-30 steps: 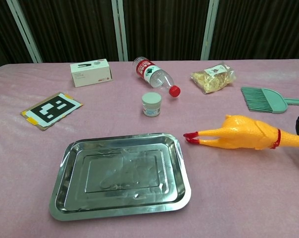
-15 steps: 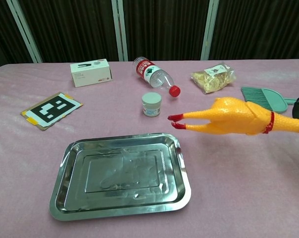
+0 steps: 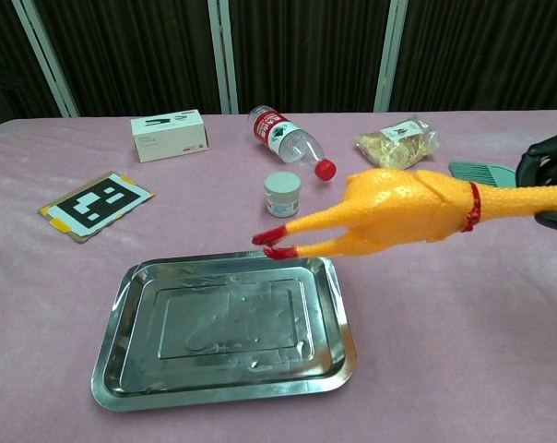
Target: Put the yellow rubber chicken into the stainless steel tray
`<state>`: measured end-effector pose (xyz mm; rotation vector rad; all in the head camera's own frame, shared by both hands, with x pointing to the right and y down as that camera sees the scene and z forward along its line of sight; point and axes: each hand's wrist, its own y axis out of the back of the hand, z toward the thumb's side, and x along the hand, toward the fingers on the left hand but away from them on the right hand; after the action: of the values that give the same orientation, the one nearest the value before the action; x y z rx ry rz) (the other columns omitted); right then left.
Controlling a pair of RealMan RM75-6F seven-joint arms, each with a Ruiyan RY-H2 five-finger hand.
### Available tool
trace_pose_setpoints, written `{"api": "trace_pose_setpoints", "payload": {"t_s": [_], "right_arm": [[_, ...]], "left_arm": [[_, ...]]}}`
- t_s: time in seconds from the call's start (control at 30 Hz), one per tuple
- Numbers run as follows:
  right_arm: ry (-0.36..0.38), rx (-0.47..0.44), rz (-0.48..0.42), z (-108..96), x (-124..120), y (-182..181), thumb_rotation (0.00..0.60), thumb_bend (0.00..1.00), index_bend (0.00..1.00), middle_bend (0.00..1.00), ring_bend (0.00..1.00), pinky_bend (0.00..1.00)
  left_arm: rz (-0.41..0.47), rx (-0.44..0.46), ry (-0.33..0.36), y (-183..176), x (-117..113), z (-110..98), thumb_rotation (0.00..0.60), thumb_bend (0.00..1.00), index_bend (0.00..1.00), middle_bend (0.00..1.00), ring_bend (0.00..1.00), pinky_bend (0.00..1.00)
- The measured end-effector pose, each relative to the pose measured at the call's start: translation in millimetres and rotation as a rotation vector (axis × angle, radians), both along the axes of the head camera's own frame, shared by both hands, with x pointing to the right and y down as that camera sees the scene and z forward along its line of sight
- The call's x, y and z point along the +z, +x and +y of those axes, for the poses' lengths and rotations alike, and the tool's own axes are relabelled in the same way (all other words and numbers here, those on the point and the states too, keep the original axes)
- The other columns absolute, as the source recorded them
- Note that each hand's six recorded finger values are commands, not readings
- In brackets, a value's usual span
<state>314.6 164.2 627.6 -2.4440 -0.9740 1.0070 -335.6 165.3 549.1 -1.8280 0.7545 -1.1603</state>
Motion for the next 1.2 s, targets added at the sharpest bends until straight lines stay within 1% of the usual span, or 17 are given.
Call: {"api": "trace_pose_setpoints", "payload": {"t_s": [0.17,0.27,0.33,0.43,0.6,0.77,0.93,1.07,1.2], "right_arm": [[-0.005,-0.025,-0.039,0.1,-1.4,-17.2,0.600,0.72,0.82,0.67,0.66,0.83],[-0.014,-0.022,-0.053,-0.9,0.0,-23.8,0.600,0.73,0.82,0.68,0.66,0.83],[-0.017,-0.013,-0.060,-2.9,0.6,-26.4,0.600,0.73,0.82,0.68,0.66,0.83],[-0.023,0.005,-0.071,-6.7,1.7,-30.4,0.600,0.74,0.82,0.68,0.67,0.83],[-0.028,0.039,-0.079,-14.7,4.0,-35.2,0.600,0.74,0.83,0.68,0.67,0.84],[-0.032,0.080,-0.083,-24.4,5.7,-39.6,0.600,0.75,0.84,0.68,0.67,0.84],[-0.044,0.112,-0.090,-31.9,8.1,-44.2,0.600,0.75,0.84,0.69,0.68,0.85],[-0.058,0.129,-0.100,-35.7,9.0,-48.8,0.600,0.75,0.84,0.69,0.68,0.85],[-0.069,0.132,-0.105,-34.6,8.9,-51.0,0.600,0.75,0.85,0.69,0.68,0.85]], "left_arm": [[0.038,0.100,-0.047,41.7,5.7,-6.1,0.600,0.00,0.10,0.09,0.02,0.01],[0.051,0.161,-0.070,69.3,10.8,-10.9,0.600,0.00,0.09,0.08,0.02,0.01],[0.066,0.187,-0.070,87.9,12.5,-15.5,0.600,0.00,0.08,0.08,0.02,0.01],[0.091,0.215,-0.052,113.2,12.0,-20.3,0.600,0.00,0.07,0.08,0.02,0.01],[0.137,0.252,-0.035,153.9,12.0,-20.6,0.600,0.00,0.07,0.07,0.02,0.01],[0.164,0.268,-0.049,181.4,16.4,-18.0,0.600,0.00,0.07,0.07,0.02,0.01],[0.192,0.268,-0.080,204.1,23.3,-14.3,0.600,0.00,0.08,0.07,0.02,0.01],[0.186,0.267,-0.060,217.5,27.6,-14.8,0.600,0.00,0.10,0.08,0.02,0.01],[0.183,0.242,-0.019,231.0,30.0,-17.6,0.600,0.01,0.11,0.10,0.06,0.03]]}}
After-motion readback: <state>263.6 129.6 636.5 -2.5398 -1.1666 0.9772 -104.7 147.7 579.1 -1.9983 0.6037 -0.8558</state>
